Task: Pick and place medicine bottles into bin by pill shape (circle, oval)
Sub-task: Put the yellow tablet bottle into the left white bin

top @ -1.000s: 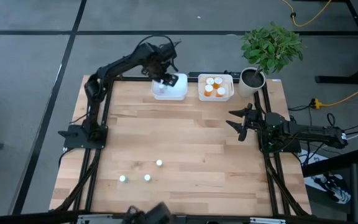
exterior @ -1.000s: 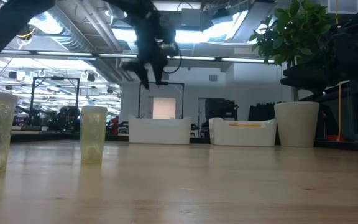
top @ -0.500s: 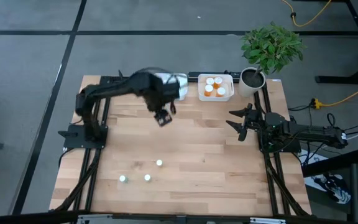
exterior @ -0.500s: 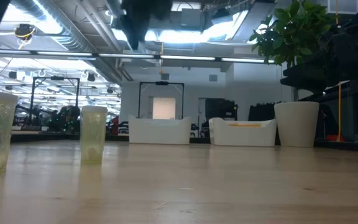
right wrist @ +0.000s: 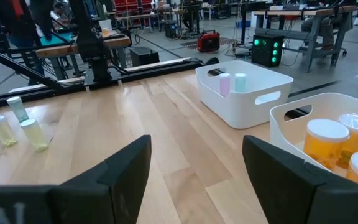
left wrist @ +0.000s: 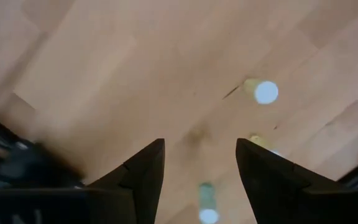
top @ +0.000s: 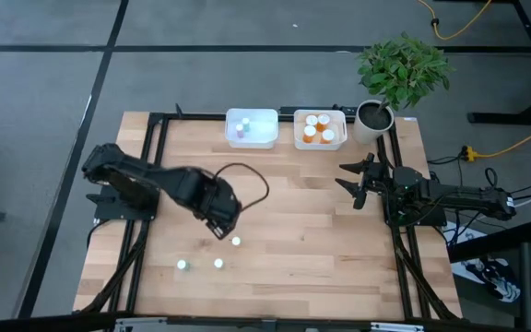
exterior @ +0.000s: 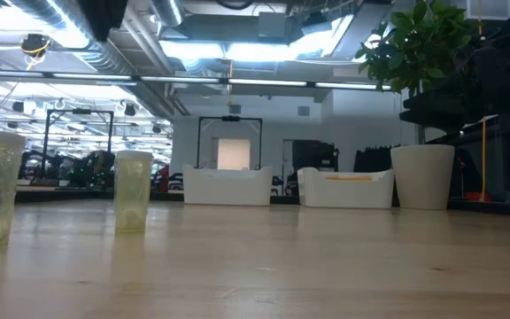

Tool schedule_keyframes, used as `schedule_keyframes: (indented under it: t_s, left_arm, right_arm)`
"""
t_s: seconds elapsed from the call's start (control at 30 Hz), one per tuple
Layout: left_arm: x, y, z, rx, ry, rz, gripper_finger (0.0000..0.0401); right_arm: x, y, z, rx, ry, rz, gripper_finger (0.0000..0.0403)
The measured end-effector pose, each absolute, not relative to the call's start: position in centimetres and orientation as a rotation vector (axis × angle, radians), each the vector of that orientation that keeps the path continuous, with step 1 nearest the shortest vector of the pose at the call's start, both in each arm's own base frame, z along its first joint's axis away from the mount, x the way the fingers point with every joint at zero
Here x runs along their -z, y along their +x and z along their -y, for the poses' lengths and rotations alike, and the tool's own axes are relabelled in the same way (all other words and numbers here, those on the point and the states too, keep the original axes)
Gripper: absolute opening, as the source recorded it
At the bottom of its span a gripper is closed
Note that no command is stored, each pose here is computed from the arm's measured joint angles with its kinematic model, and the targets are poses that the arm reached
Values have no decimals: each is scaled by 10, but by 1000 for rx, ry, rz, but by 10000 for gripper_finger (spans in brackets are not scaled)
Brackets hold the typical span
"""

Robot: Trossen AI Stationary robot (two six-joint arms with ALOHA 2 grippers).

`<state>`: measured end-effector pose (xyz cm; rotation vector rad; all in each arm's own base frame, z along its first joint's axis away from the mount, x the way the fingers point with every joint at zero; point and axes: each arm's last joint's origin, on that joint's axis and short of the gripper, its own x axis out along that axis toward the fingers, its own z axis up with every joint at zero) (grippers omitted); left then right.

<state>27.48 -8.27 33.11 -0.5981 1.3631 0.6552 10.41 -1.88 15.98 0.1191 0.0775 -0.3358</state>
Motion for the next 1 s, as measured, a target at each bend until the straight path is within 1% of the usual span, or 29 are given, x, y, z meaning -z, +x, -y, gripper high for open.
schedule_keyframes:
  t_s: [0.1, 0.23, 0.33, 0.5, 0.67, 0.8, 1.0]
  left_arm:
    - [-310, 277, 96, -666, -627, -1357, 191]
    - [-278, 288, 109, -569, -662, -1295, 191]
    - [-263, 293, 116, -504, -689, -1240, 191]
    - [-242, 289, 122, -490, -679, -1247, 191]
    - [-233, 282, 128, -473, -664, -1297, 190]
    - [-233, 280, 134, -442, -657, -1306, 186]
    - [-221, 290, 137, -416, -650, -1304, 183]
  right_arm:
    - [-160, 104, 19, 336, 120, -77, 255]
    - [-160, 104, 19, 336, 120, -77, 255]
    - [-160, 104, 19, 336, 119, -77, 255]
    - [-160, 104, 19, 336, 119, -77, 255]
    - [-160, 104, 19, 336, 119, -77, 255]
    - [-160, 104, 19, 336, 120, -77, 255]
    - [-160, 104, 19, 336, 119, -78, 255]
